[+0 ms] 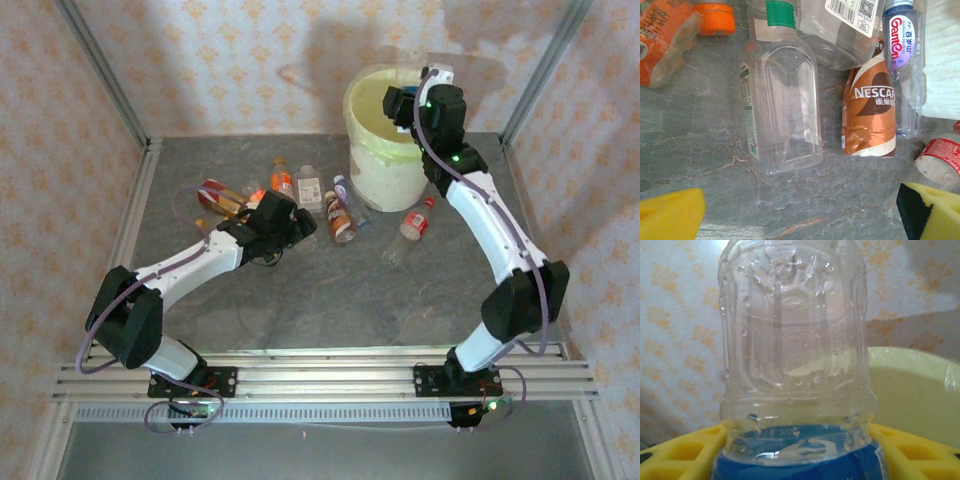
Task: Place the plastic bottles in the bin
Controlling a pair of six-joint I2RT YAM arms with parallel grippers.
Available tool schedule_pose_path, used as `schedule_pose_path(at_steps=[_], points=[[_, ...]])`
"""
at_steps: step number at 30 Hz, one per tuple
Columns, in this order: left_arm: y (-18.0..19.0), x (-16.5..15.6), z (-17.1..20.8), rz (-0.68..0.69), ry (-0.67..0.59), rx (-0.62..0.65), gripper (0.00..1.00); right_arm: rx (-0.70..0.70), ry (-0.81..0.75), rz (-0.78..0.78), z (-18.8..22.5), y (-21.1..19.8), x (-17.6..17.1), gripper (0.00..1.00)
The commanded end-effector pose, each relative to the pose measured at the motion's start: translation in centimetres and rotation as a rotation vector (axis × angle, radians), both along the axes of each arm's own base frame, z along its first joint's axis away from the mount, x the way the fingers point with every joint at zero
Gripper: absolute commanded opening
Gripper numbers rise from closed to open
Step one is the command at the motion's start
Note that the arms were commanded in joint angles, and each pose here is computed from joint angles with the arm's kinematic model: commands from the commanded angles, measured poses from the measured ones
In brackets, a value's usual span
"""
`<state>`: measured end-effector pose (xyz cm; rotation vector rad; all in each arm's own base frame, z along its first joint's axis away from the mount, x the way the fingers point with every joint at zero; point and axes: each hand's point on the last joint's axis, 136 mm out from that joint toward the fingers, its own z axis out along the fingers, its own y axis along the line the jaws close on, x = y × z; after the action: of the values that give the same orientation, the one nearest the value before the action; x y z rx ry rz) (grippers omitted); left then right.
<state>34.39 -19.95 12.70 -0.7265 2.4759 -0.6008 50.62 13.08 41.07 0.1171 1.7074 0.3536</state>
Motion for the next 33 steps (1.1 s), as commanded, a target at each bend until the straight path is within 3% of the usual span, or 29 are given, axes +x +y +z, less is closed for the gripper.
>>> schedule_pose_path(at_steps=[1,7,12,22,28,33], points=[[-0.6,0.2,0.0,-0.009,-0.014,-0.048,1.0,0.072,-0.017,-0.07,0.6,-1.2,1.9,0.53],[-0.1,-0.1,0.0,-0.031,-0.005,0.032,1.0,-0.015,0.095,-0.105,-2.4,-1.4,4.3,0.58],[0.1,0.4,0.4,-0.031,-0.004,0.068,1.0,-0.1,0.258,-0.133,-5.6,-1.9,5.0,0.61],[-0.2,1.1,-0.4,-0.042,0.024,0.104,1.0,-0.282,0.434,-0.244,-9.3,-4.0,6.2,0.69],[-0.5,1.1,-1.4,-0.049,0.049,0.117,1.0,-0.261,0.405,-0.236,-7.2,-3.8,6.1,0.83],[-0.6,0.9,-2.0,-0.071,0.077,0.174,1.0,-0.216,0.327,-0.204,-3.4,-3.6,4.5,0.89]])
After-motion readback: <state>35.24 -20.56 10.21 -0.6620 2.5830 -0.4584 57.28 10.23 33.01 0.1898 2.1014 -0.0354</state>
